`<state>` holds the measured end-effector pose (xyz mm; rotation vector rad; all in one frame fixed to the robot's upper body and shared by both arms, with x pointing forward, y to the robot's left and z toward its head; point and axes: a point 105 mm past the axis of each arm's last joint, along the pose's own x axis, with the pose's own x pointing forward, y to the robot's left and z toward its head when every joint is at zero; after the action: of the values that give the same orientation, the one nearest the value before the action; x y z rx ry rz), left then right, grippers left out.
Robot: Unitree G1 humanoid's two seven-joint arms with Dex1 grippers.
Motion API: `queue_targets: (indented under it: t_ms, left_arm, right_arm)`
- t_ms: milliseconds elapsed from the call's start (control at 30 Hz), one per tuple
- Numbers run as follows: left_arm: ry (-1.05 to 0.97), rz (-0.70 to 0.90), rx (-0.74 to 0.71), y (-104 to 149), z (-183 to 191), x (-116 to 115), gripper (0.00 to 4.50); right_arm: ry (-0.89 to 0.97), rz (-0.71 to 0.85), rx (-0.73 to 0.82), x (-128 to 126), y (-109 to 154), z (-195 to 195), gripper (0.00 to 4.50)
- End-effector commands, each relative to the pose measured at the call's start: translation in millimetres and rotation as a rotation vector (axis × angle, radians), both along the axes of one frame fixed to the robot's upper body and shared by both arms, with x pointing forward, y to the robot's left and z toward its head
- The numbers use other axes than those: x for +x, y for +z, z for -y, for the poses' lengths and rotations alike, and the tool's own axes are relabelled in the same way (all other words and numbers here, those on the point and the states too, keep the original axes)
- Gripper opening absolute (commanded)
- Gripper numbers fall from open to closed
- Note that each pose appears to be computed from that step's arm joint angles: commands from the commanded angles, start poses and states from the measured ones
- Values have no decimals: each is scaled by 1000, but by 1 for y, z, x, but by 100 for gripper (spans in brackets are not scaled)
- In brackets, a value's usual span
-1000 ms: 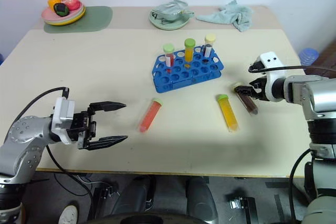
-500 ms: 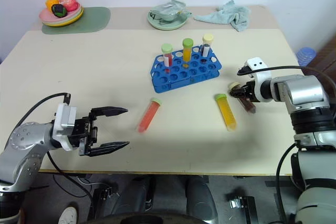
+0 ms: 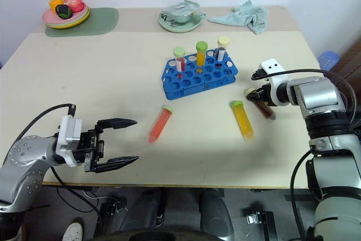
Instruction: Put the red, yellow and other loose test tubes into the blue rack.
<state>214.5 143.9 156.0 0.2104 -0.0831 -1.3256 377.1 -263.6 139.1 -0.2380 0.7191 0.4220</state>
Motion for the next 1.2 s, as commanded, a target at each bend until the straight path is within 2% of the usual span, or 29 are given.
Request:
queue_targets:
  t_ms: [33,167,233,333,500,667,833,933,1033,1200]
  left_arm:
    - [-1,40,1,9,-1,-2,450]
    - [1,42,-2,9,0,-1,450]
    - [2,43,-3,9,0,-1,450]
    - [4,43,-6,9,1,0,450]
    - [3,42,-14,8,3,2,450]
    - [6,45,-20,9,4,5,450]
    - [9,47,-27,10,6,5,450]
    - [12,48,-27,10,6,5,450]
    - [28,52,-34,11,6,5,450]
    - [50,46,-48,11,6,4,450]
  right_arm:
    - [32,34,4,2,13,-7,112]
    - [80,100,64,2,32,-19,112]
    - [161,159,169,-3,53,-38,112]
    - [359,326,400,-16,93,-78,112]
    - [499,574,686,-30,135,-118,112]
    - [444,748,813,-16,144,-123,112]
    - [337,938,794,6,146,-122,112]
    - [296,990,789,14,145,-120,112]
    - [177,1077,750,33,136,-107,112]
    - [70,1157,790,48,129,-97,112]
